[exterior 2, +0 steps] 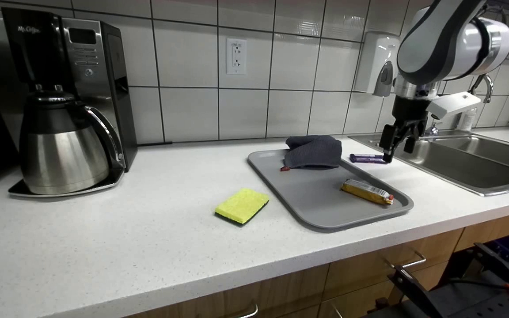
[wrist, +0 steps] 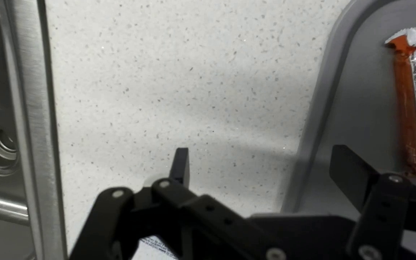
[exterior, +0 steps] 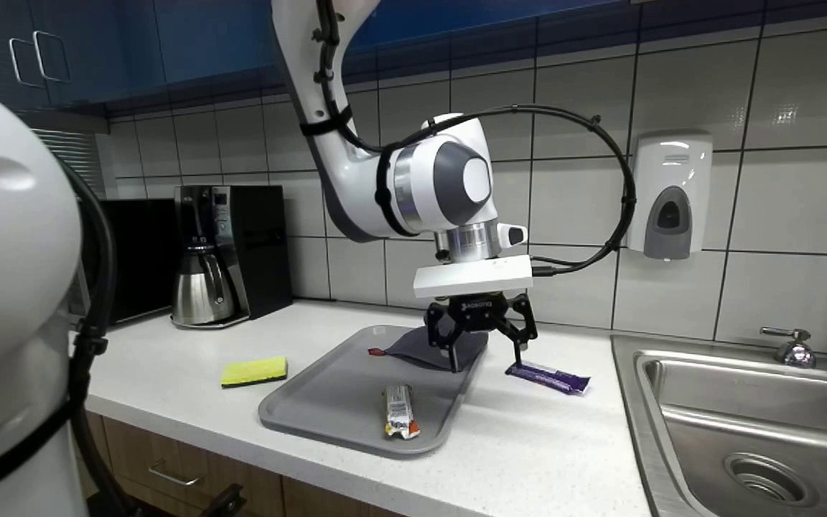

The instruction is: Put the orange packet and the purple packet on the tray

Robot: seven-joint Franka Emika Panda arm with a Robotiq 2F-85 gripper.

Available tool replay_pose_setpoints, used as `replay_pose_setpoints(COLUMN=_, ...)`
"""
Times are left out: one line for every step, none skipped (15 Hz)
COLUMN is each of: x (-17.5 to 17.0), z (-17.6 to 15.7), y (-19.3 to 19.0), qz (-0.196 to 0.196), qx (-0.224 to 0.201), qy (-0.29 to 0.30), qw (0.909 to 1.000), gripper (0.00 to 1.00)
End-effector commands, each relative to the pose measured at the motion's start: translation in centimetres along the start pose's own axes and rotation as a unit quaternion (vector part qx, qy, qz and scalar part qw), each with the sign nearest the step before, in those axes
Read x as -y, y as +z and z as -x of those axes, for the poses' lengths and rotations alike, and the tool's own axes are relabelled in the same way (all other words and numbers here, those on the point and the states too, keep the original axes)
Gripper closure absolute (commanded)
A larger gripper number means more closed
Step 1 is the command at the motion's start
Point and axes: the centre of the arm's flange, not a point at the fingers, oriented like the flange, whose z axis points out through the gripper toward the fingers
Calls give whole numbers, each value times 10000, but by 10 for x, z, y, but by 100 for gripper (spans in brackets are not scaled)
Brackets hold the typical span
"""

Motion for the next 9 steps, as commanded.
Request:
replay_pose_setpoints(x=-28, z=-18, y=5, qz=51, qx=115, qy=199, qw=9997, gripper=0)
replay_pose_setpoints(x=-34, z=-21, y=7, qz=72, qx=133, qy=220, qw=9996, gripper=0)
replay_pose_setpoints(x=-39, z=-23, y=9, qz=87, qx=146, qy=248, qw=9995, gripper=0)
replay_pose_setpoints(x=-45, z=-26, y=12, qz=83, qx=175, qy=275, qw=9994, gripper=0)
replay_pose_setpoints(x=-49, z=-29, y=15, qz=89, qx=193, qy=311, qw=9993, gripper=0)
replay_pose_setpoints(x=-54, z=-32, y=19, qz=72, qx=216, qy=355, qw=9991, gripper=0)
replay_pose_setpoints(x=-57, z=-36, y=21, qz=51, qx=240, qy=405, qw=9989, gripper=0)
replay_pose_setpoints(x=-61, z=-40, y=24, qz=6, qx=254, qy=474, qw=9986, gripper=0)
replay_pose_setpoints(x=-63, z=-44, y=26, qz=-27, qx=259, qy=553, qw=9981, gripper=0)
